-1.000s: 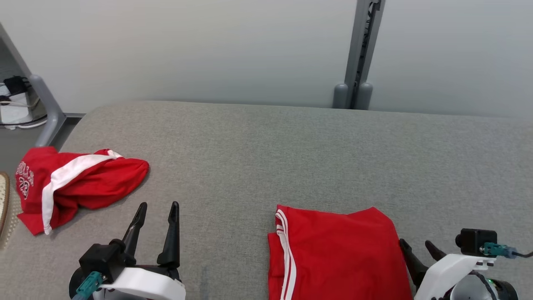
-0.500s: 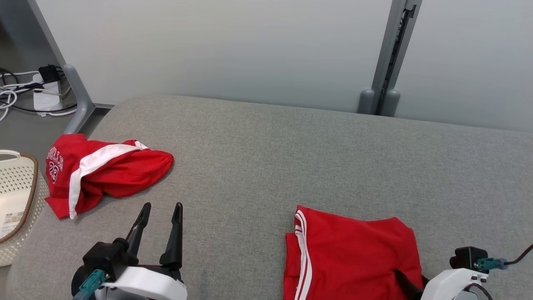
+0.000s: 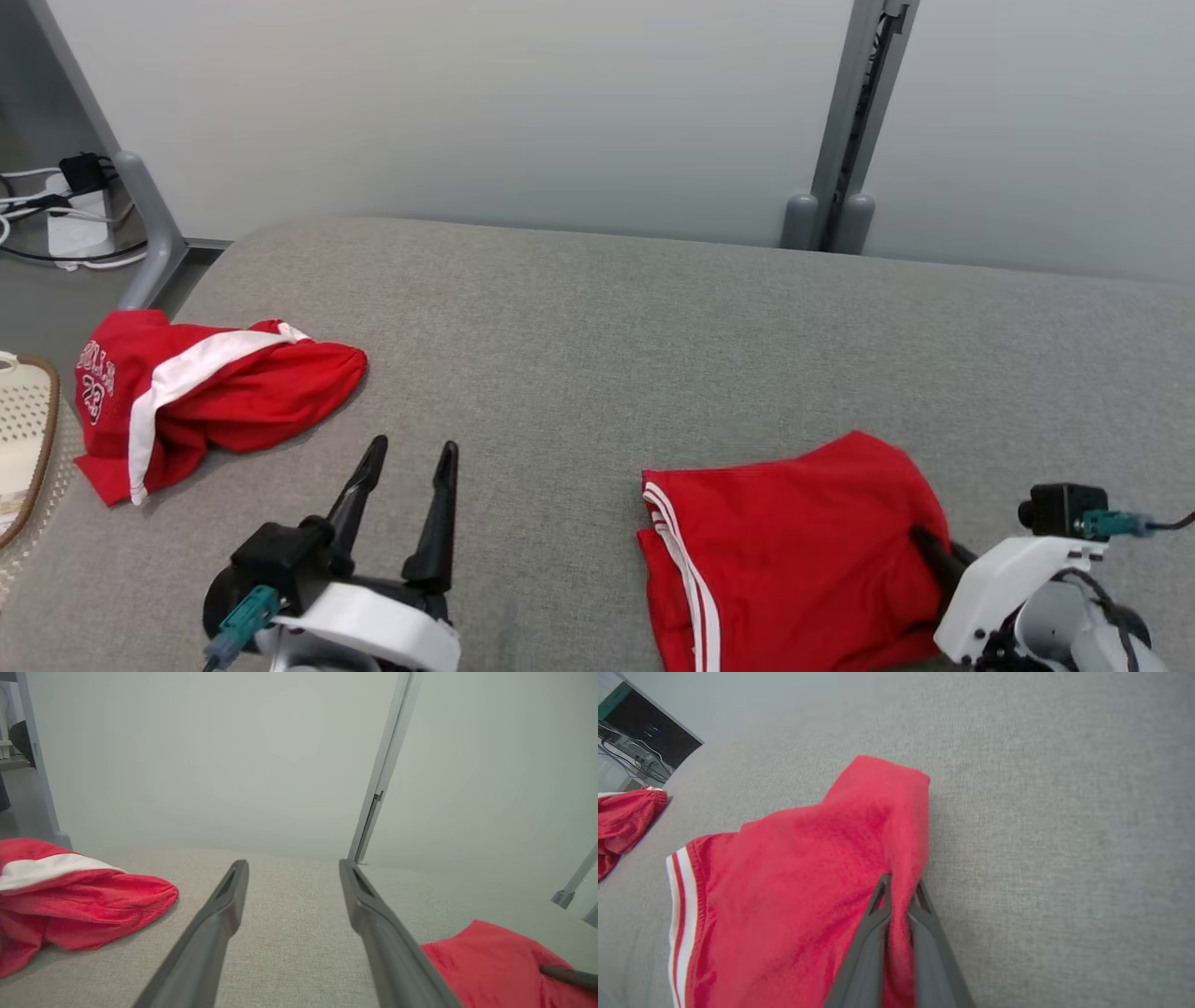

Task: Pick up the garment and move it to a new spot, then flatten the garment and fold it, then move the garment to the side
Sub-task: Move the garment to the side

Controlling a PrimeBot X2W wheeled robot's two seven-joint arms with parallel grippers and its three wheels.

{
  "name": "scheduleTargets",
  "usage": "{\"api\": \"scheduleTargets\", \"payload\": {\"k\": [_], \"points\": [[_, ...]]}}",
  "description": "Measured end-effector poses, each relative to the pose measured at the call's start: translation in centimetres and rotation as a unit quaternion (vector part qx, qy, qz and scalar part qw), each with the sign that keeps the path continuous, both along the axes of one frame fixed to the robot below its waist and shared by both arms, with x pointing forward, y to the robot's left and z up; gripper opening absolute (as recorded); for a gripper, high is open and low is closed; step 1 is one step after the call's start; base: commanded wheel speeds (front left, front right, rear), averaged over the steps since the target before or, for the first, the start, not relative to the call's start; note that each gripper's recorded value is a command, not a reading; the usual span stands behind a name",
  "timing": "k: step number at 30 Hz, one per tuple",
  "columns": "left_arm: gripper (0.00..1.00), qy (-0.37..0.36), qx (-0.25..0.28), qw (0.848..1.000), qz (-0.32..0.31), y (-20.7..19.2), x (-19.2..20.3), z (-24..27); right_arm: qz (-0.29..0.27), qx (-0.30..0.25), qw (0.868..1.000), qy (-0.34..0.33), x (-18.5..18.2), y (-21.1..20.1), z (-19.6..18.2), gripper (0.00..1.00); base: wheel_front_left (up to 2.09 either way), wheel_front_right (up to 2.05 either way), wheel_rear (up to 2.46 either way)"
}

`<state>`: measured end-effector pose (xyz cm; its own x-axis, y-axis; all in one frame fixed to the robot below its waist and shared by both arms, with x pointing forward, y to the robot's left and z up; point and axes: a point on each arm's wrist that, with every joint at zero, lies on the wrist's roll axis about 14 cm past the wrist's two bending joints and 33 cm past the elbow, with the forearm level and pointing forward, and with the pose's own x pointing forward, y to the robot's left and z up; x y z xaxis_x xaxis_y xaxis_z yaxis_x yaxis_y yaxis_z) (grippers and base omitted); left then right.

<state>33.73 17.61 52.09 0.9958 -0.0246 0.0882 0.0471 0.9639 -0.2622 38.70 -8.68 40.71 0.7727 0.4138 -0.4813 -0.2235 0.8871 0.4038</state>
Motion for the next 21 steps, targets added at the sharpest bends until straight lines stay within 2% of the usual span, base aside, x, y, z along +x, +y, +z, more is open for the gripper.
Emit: {"api": "scheduleTargets", "payload": {"k": [7, 14, 21], "points": [[1.0, -0.021, -0.006, 0.996, -0.088, -6.1, 2.3, 1.7, -0.014, -0.031, 0.996, -0.079, 2.8, -3.6, 4.2, 0.0, 0.0, 0.0, 0.0], [1.0, -0.027, -0.002, 0.986, -0.167, -10.8, 5.3, 2.0, -0.052, -0.067, 0.989, -0.123, 7.0, -8.5, 7.8, 0.0, 0.0, 0.0, 0.0], [1.0, -0.02, 0.005, 0.973, -0.228, -14.4, 8.6, 0.9, -0.102, -0.099, 0.982, -0.127, 9.8, -13.8, 8.2, 0.0, 0.0, 0.0, 0.0]]}}
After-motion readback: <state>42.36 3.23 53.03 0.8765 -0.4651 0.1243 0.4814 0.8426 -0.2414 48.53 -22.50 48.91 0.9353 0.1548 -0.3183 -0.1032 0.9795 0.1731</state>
